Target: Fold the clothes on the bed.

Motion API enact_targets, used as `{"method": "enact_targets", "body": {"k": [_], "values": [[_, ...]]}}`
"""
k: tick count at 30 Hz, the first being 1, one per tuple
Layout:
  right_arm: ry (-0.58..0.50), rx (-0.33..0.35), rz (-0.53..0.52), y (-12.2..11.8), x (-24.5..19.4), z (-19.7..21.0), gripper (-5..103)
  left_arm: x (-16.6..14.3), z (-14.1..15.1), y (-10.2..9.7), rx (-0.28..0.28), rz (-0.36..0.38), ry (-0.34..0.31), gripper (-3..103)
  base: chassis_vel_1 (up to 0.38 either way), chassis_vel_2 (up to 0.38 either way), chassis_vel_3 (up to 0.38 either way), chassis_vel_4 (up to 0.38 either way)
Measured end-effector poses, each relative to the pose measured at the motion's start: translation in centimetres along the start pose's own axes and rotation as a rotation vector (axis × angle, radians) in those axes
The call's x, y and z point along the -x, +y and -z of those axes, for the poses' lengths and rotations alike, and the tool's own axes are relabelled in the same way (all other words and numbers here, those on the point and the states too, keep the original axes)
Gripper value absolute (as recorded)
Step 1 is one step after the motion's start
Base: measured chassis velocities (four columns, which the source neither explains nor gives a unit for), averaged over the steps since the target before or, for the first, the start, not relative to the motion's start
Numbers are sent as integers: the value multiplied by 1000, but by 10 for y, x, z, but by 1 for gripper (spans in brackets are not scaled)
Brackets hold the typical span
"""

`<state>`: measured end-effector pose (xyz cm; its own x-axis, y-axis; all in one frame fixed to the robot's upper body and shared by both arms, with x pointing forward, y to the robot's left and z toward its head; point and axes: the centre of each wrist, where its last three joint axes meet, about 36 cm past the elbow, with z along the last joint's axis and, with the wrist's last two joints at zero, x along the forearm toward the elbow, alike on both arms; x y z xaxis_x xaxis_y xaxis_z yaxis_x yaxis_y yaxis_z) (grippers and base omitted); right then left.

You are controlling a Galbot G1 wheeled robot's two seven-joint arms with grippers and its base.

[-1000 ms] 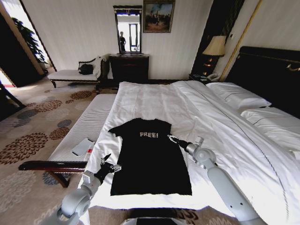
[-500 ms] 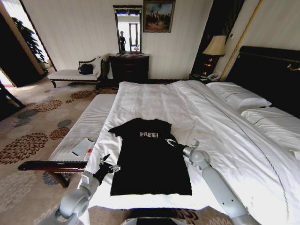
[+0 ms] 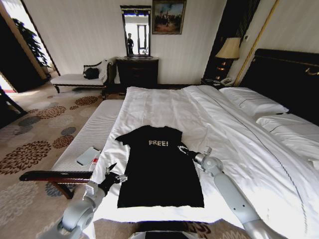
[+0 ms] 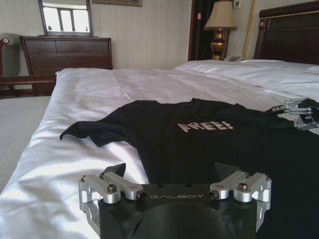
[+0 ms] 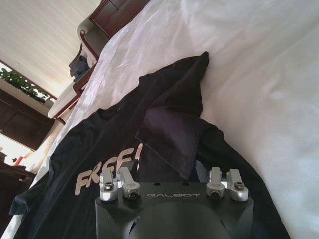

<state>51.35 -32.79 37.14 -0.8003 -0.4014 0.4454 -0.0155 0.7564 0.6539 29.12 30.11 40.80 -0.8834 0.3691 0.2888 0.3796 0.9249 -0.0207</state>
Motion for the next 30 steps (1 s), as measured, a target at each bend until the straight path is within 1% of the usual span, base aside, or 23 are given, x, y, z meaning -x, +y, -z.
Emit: {"method": "enact_targets", "body": {"k": [1,2,5,6,7,8,9,10,14,16,17,19,23,30], "values": [[2,1,0,0,1,0,60,0,0,0,0,0,0,100,0,0,0,0],[4,1,-1,0,2,-1,60,0,1,0,1,0,-1,100,0,0,0,0],[11,-7,-9,-2,3,-3,44,-1,2,0,1,-1,-4,100,0,0,0,0],[11,-7,-9,-2,3,-3,44,-1,2,0,1,-1,-4,100,0,0,0,0],[14,-8,-12,-3,3,-5,38,-1,3,0,1,-1,-5,100,0,0,0,0],[15,-7,-14,-3,3,-5,38,-1,4,0,1,-2,-5,100,0,0,0,0],[16,-7,-14,-4,3,-6,33,-1,4,1,1,-2,-7,100,0,0,0,0],[16,-7,-14,-4,3,-6,33,-1,4,1,1,-2,-7,100,0,0,0,0],[17,-6,-18,-5,3,-6,12,-1,6,1,1,-3,-8,100,0,0,0,0],[15,-6,-19,-6,3,-5,12,-1,6,1,1,-3,-8,100,0,0,0,0],[13,-6,-19,-6,4,-4,6,-2,6,1,1,-3,-8,100,0,0,0,0],[8,-5,-21,-7,5,-1,1,-2,6,1,1,-1,-7,100,0,0,0,0],[6,-2,-22,-7,5,-1,0,-3,6,2,1,1,-7,100,0,0,0,0],[14,-6,-13,-5,-2,-16,0,-3,7,1,0,0,-10,100,0,0,0,0]]}}
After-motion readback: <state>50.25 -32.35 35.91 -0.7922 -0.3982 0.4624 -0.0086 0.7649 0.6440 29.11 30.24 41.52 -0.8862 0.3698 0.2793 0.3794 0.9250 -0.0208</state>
